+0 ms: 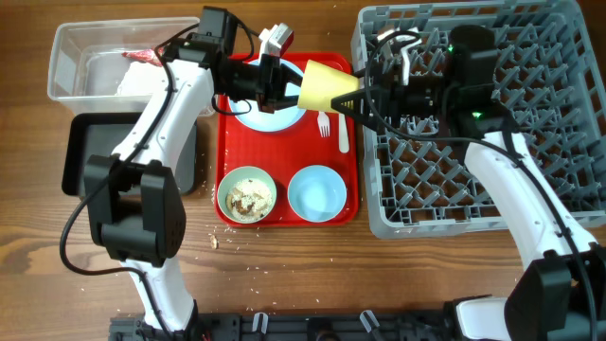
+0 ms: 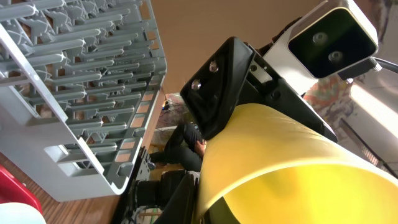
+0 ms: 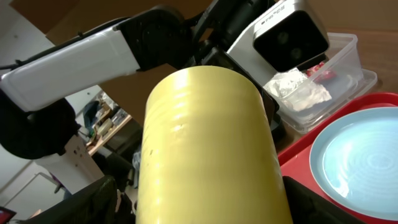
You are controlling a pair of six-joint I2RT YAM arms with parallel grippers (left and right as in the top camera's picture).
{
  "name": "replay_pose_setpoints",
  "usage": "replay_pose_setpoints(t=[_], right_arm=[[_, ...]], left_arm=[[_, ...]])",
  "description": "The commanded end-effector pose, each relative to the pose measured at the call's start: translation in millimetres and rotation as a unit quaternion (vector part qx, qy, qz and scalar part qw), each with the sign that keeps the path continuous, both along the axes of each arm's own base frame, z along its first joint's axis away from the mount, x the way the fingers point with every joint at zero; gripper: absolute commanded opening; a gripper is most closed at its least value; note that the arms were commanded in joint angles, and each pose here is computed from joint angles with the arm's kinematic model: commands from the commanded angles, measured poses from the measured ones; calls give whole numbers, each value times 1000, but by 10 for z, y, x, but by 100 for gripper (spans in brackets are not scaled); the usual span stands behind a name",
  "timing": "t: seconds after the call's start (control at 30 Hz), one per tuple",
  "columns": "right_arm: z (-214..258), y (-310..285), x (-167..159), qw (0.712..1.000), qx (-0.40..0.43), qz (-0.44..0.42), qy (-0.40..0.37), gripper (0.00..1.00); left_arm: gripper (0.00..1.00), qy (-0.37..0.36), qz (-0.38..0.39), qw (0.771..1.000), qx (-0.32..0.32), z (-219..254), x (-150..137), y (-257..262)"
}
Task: Sort waste into correct bins and load items into the dishwasher rack
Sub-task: 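Hand the yellow cup from the left gripper to the right gripper, then place the yellow cup upside down in the rack with the right gripper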
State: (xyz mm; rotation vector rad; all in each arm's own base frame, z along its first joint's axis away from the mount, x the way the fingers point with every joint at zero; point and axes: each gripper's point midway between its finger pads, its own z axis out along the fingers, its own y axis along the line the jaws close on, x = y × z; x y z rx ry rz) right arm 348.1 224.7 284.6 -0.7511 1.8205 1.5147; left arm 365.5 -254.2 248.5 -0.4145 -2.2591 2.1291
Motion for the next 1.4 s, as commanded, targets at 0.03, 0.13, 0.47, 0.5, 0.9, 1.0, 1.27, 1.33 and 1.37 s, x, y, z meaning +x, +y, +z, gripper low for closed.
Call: replay_pose_setpoints(t=[0.03,0.13,0.47,0.5,0.9,1.0,1.27,1.33,1.37], right_arm=[[-50,89,-32,1000,-3,10,5,82],[-57,88,-35,1000,-3,10,8,73],[-75,-136,103,999,-5,-32,37,56],[-71,-225,137,998,-5,-44,41,56],[-662,-1634,215,884,-178,-367,230,56],[-523,-1846,-53,833,-258,-428,237,57],[-785,-1708,-817,731,-439,-415,318,61],[-963,-1646,-969,706,-477,-384,356,62],[-1065,-1632,-1013,693,-496,-367,374,63]], left_arm=[[4,-15,-9,1000,-14,137,-56,-32],[4,-16,-9,1000,-15,138,-53,-33],[49,-19,-4,1000,-11,124,-28,-10],[49,-21,1,1000,-4,100,-8,7],[55,-76,134,967,205,-574,604,656],[55,-83,160,940,291,-822,693,820],[49,-95,194,885,412,-1119,808,1139],[49,-94,197,878,427,-1153,806,1187],[49,-92,196,875,433,-1168,797,1205]])
